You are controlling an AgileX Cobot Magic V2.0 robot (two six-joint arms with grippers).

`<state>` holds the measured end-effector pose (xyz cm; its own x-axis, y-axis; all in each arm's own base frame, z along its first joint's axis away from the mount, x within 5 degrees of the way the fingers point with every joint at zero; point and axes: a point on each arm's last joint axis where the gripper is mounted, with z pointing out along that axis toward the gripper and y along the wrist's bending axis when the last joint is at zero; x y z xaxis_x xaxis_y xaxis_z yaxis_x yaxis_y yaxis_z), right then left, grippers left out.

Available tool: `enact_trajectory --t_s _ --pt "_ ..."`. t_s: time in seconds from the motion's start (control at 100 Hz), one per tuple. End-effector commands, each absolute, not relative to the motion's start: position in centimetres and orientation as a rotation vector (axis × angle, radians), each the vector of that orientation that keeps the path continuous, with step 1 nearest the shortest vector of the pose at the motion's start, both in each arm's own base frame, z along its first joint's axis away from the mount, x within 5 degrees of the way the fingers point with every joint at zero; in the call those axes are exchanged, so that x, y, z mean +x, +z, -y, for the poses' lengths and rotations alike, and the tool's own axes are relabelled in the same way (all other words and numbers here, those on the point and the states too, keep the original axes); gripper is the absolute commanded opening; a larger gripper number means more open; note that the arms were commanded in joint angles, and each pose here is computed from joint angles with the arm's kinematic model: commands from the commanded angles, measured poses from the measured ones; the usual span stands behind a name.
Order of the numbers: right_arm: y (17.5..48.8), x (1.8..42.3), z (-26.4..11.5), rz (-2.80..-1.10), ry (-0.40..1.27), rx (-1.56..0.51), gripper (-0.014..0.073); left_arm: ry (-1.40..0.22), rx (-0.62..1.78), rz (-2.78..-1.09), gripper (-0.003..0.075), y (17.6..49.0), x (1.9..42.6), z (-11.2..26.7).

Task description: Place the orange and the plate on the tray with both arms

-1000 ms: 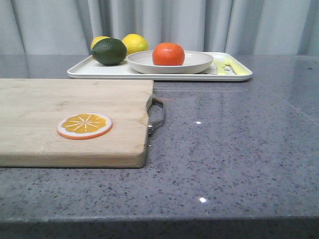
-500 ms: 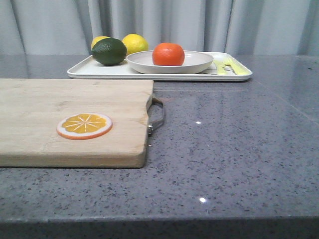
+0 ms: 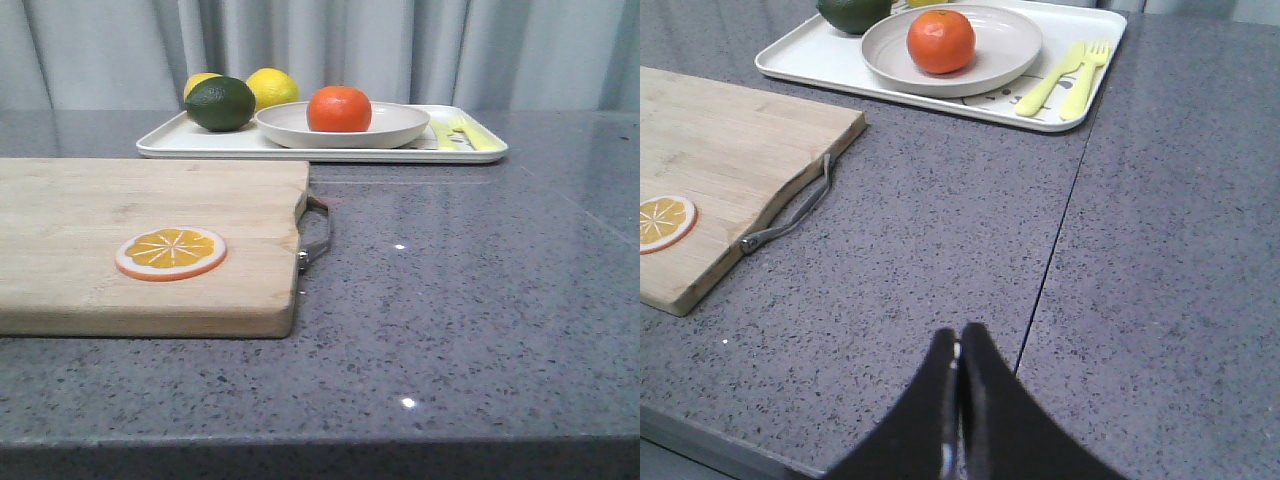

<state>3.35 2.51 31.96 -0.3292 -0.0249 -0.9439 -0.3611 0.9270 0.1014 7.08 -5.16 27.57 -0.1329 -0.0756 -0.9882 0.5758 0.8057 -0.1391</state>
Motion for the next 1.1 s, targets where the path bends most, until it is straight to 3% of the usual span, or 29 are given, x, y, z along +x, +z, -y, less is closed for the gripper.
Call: enact_trajectory --t_s 0.0,0.41,0.75,1.09 --pt "33.3 3.5 -2.4 -1.801 0.348 -0.263 -0.0067 -0.546 0.293 -1.489 -0.0020 28.6 7.2 4.2" --pt "33.3 3.5 -2.4 -1.801 0.348 -0.263 -0.0067 -0.239 0.037 -1.447 -0.0020 24.9 6.1 1.0" --pt "33.3 3.5 -2.4 -1.801 0.348 -0.263 -0.0067 -0.089 -0.047 -1.418 -0.0020 21.7 5.3 0.1" --pt "33.3 3.5 -2.4 -1.801 0.348 -0.263 -0.0067 -0.012 -0.110 -1.450 -0.0020 21.2 5.3 -0.4"
